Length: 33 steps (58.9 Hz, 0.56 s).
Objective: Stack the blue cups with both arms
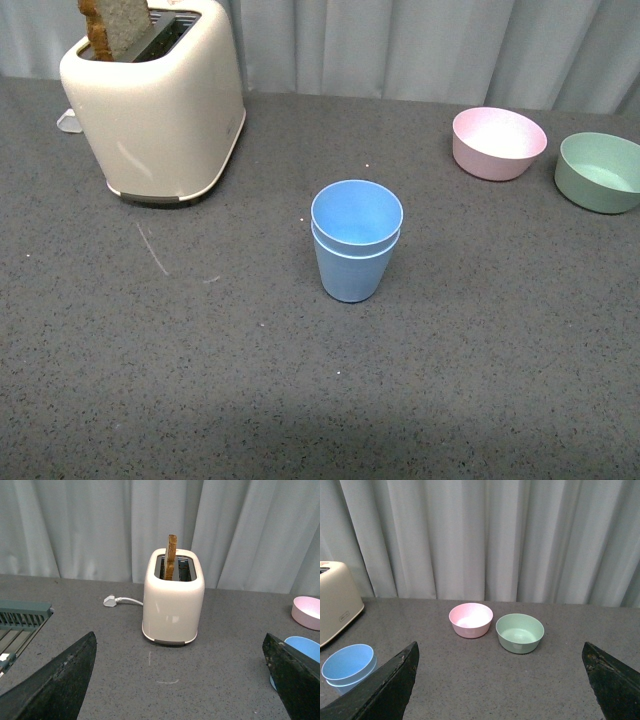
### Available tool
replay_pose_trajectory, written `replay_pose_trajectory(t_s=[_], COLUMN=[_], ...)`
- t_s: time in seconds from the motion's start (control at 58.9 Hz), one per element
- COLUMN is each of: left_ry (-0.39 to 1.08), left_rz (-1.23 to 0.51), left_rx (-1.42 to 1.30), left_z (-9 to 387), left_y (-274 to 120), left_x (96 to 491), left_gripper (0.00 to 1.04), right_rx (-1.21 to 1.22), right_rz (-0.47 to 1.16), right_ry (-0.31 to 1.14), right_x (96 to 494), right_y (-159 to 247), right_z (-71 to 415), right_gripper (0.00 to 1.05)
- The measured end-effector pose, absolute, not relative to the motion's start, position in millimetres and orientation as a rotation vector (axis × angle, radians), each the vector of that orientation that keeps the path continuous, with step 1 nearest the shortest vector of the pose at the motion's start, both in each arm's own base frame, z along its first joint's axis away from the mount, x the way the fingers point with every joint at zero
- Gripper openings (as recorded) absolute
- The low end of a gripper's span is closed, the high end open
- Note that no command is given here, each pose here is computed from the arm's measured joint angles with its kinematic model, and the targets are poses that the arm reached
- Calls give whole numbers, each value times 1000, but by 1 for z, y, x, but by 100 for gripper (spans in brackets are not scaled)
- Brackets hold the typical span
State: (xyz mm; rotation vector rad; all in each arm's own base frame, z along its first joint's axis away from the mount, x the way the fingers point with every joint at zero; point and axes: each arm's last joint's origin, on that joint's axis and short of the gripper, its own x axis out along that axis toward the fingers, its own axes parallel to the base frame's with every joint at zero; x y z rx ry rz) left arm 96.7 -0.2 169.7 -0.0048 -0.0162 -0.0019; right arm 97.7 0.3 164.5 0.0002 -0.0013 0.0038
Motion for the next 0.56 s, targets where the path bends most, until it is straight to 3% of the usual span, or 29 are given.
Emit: replay_pose_trajectory(t_s=[0.561], left_ry=[-16], left_rz=[-2], left_rx=[-5], left_z=[170], left_y=[0], left_x=[97], left_gripper=[98], right_rx=[0], right_rz=[4], right_ry=[-1], right_x=[98], right_y=[0], right_z=[164], right_gripper=[95])
